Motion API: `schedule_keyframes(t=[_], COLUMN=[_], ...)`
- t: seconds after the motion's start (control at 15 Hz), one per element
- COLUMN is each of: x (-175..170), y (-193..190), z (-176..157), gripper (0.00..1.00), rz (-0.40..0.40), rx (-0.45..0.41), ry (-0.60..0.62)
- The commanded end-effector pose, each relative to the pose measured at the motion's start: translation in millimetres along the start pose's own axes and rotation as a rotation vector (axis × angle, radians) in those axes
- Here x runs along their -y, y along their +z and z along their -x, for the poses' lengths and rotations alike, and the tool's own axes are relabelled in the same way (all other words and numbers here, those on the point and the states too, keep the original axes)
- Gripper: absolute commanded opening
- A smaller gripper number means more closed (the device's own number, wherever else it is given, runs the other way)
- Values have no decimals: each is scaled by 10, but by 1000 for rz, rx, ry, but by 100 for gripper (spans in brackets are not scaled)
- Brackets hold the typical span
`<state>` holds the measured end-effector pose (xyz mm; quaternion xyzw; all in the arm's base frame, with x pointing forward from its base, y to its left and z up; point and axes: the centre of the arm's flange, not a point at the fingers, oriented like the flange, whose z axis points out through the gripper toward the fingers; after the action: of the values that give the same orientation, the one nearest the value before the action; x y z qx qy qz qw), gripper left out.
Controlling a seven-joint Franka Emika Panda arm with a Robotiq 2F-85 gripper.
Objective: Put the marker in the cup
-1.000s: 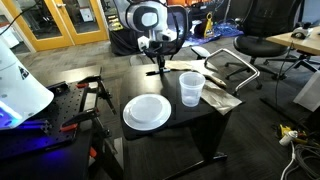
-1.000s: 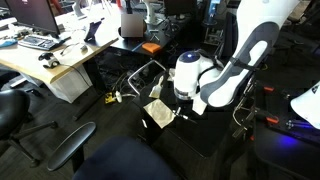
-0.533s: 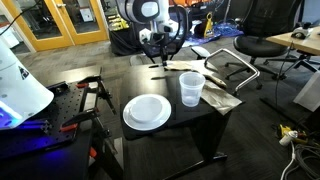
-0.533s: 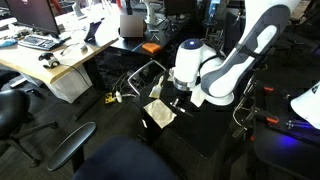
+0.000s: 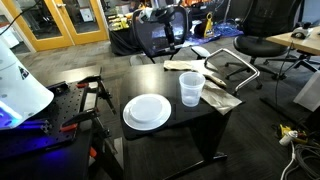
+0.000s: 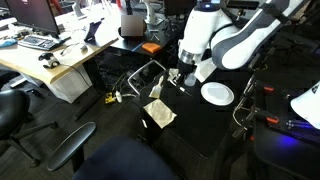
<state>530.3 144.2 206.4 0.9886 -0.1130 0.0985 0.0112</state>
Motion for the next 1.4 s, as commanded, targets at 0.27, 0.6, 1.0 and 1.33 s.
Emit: schedule_keyframes(t=[0.27,0.6,1.0,1.33], x=[-275,-383,-600,-648], y=[-642,-711,-738,-756], z=[116,105,72,129], gripper=[3,3,3,3], rz=[30,84,173,307], rx=[-80,-172,-321,-454], ry=[128,307,478,598])
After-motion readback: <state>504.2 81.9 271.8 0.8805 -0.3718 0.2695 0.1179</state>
